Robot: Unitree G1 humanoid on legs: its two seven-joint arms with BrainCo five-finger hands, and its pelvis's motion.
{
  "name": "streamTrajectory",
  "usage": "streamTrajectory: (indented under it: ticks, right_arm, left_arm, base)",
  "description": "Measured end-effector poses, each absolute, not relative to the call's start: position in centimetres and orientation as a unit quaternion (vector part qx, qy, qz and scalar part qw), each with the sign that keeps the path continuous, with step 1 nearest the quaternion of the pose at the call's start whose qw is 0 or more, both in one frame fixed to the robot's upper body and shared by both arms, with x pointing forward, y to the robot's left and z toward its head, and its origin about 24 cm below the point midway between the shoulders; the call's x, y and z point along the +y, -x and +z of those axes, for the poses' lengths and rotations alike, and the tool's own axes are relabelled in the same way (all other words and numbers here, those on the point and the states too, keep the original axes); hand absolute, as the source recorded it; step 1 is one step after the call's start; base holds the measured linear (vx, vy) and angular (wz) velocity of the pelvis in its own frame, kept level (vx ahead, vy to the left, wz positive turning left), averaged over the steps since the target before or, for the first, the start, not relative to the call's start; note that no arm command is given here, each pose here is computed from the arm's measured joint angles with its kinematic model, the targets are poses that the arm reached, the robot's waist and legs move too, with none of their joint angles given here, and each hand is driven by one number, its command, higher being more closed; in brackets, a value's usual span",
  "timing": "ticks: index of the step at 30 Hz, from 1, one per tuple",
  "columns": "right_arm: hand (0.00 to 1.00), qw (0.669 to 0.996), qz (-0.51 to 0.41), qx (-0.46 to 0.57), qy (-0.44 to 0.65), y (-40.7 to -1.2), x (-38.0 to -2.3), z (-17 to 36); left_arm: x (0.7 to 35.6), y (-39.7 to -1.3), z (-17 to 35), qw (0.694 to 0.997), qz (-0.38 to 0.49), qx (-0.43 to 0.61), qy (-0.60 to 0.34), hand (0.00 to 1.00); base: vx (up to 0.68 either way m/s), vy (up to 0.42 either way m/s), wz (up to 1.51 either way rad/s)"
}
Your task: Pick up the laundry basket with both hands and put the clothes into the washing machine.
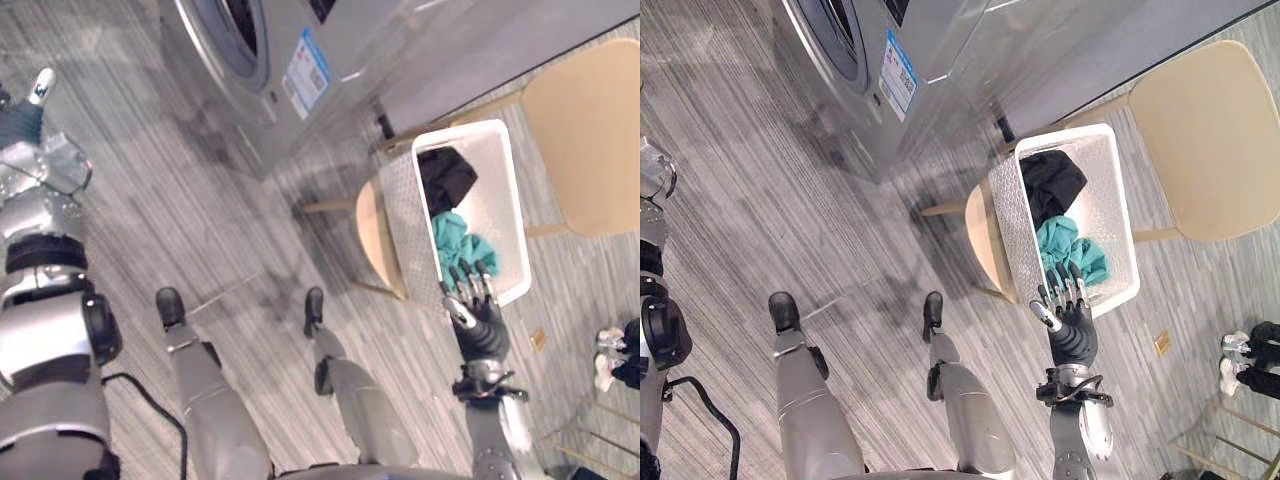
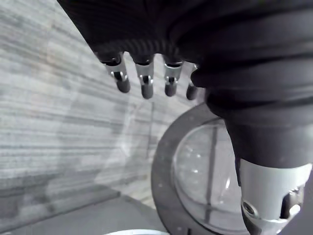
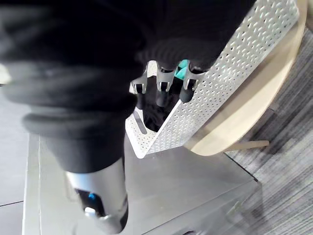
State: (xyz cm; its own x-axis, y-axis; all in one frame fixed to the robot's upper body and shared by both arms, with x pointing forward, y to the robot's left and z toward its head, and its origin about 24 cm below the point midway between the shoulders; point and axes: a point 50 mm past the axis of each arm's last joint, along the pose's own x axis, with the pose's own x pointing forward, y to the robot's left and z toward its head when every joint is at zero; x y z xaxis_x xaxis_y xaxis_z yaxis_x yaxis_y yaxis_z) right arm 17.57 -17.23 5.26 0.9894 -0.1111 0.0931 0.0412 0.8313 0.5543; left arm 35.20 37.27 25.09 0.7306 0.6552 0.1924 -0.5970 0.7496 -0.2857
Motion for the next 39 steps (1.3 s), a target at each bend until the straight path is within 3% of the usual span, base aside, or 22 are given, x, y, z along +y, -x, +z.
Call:
streamTrajectory:
  ticks: [12,21,27,32,39]
  right_arm:
    - [0.00,0.958,-0.038,-0.067,-0.277,-17.3,-17.3,5.7]
    - [0.00,0.962,-0.063,-0.074,-0.255,-17.4,-19.1,5.7]
    - [0.00,0.963,-0.076,-0.063,-0.250,-17.7,-19.6,4.9]
    - [0.00,0.967,-0.128,-0.010,-0.221,-18.0,-21.5,1.9]
    - [0.00,0.964,-0.175,0.065,-0.190,-19.9,-22.7,-1.6]
  left_arm:
    - [36.8,-34.5,26.5,0.904,0.337,-0.209,0.162,0.00]
    - [41.0,-30.8,18.7,0.876,0.420,-0.137,0.194,0.00]
    - [39.8,-29.5,11.0,0.890,0.416,-0.038,0.183,0.00]
    - [37.0,-25.8,2.0,0.897,0.404,0.083,0.159,0.00]
    - [27.8,-18.5,-8.4,0.900,0.320,0.234,0.181,0.00]
  base:
    - [0.00,0.012,-0.01]
    - [0.03,-0.025,0.11]
    - [0.08,0.027,0.27]
    - [0.07,0.073,0.18]
    - [0.04,0.044,-0.03]
